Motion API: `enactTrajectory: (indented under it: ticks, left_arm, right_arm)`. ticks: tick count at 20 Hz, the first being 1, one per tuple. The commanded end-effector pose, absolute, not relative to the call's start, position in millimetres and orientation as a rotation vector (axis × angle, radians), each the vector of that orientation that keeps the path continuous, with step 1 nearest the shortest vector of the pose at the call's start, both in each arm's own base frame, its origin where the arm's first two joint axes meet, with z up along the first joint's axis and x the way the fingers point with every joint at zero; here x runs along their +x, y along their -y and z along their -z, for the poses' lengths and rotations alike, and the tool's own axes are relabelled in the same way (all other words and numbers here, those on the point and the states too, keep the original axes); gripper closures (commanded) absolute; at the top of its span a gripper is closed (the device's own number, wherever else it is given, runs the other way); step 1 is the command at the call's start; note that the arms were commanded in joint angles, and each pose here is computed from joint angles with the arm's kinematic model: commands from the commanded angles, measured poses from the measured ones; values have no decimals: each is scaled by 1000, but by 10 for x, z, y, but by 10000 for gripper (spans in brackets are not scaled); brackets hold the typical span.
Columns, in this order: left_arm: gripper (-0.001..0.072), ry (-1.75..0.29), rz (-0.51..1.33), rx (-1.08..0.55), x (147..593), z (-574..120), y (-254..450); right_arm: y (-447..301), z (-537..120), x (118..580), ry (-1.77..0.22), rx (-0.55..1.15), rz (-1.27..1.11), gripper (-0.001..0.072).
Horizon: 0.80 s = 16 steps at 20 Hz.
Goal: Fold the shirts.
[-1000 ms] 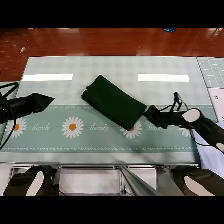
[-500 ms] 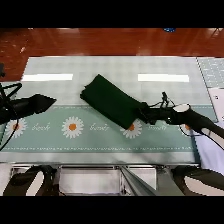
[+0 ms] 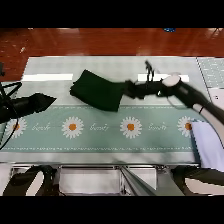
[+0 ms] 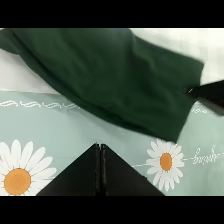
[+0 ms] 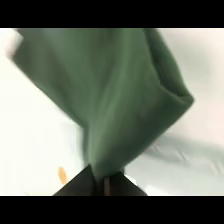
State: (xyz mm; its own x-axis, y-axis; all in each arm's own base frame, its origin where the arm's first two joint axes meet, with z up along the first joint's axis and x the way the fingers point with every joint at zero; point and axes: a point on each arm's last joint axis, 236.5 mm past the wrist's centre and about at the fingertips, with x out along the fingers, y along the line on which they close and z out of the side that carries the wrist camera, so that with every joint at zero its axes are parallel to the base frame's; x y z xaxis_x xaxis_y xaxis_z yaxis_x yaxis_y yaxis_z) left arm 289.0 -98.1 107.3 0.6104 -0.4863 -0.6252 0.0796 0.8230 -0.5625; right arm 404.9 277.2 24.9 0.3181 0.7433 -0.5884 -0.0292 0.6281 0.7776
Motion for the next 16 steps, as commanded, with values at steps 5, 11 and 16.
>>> enactTrajectory:
  ticks: [5,11,16]
  left_arm:
    - [689,-865,345,-521,2890,-1058,985]
    - [689,-865,344,-521,2891,-1058,983]
    - [689,-813,325,-517,2992,-1118,929]
  right_arm:
    - [-1998,-1847,4680,-933,581,-545,686]
    - [-854,-2527,4670,-819,647,-368,686]
    - [254,-2618,4124,-844,676,-117,686]
